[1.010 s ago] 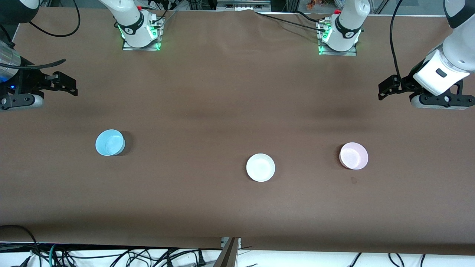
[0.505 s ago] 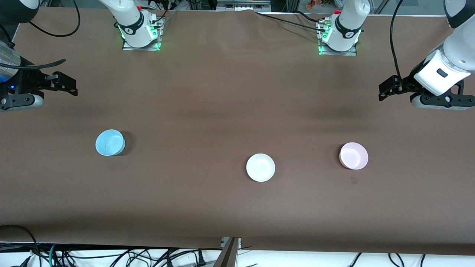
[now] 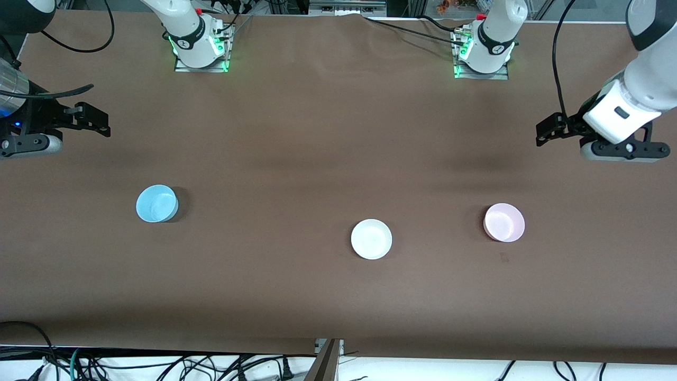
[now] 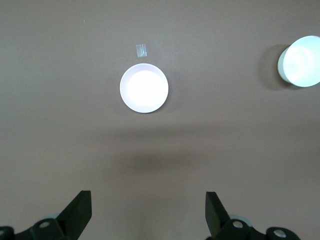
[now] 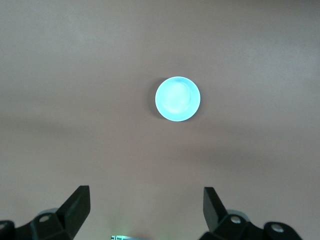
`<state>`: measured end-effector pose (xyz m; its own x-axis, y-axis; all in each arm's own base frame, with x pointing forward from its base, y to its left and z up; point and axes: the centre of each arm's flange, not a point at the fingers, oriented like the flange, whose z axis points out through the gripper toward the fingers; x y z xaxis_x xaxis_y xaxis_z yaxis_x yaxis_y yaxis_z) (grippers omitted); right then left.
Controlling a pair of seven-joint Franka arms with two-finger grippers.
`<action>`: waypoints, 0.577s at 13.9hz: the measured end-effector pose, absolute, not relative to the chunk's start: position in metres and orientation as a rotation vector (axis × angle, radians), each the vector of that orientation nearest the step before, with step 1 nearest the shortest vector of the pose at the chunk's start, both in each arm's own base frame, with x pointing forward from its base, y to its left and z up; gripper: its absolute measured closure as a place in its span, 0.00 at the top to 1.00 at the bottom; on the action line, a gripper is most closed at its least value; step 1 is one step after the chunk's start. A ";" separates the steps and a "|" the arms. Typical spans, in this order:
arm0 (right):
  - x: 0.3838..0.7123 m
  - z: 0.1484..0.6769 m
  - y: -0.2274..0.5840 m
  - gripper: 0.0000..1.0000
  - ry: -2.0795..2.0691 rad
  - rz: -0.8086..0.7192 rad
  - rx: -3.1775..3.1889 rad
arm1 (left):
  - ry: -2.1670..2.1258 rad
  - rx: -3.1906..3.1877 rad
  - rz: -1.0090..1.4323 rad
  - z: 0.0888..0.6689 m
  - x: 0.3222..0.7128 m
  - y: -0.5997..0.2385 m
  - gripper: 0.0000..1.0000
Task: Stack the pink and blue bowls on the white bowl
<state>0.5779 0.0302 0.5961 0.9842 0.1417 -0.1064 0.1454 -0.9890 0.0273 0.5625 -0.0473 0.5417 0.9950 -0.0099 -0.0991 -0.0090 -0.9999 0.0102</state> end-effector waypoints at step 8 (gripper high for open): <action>0.578 0.596 0.029 1.00 0.222 -0.162 3.093 | 0.059 3.168 -0.351 0.377 0.618 -0.021 1.00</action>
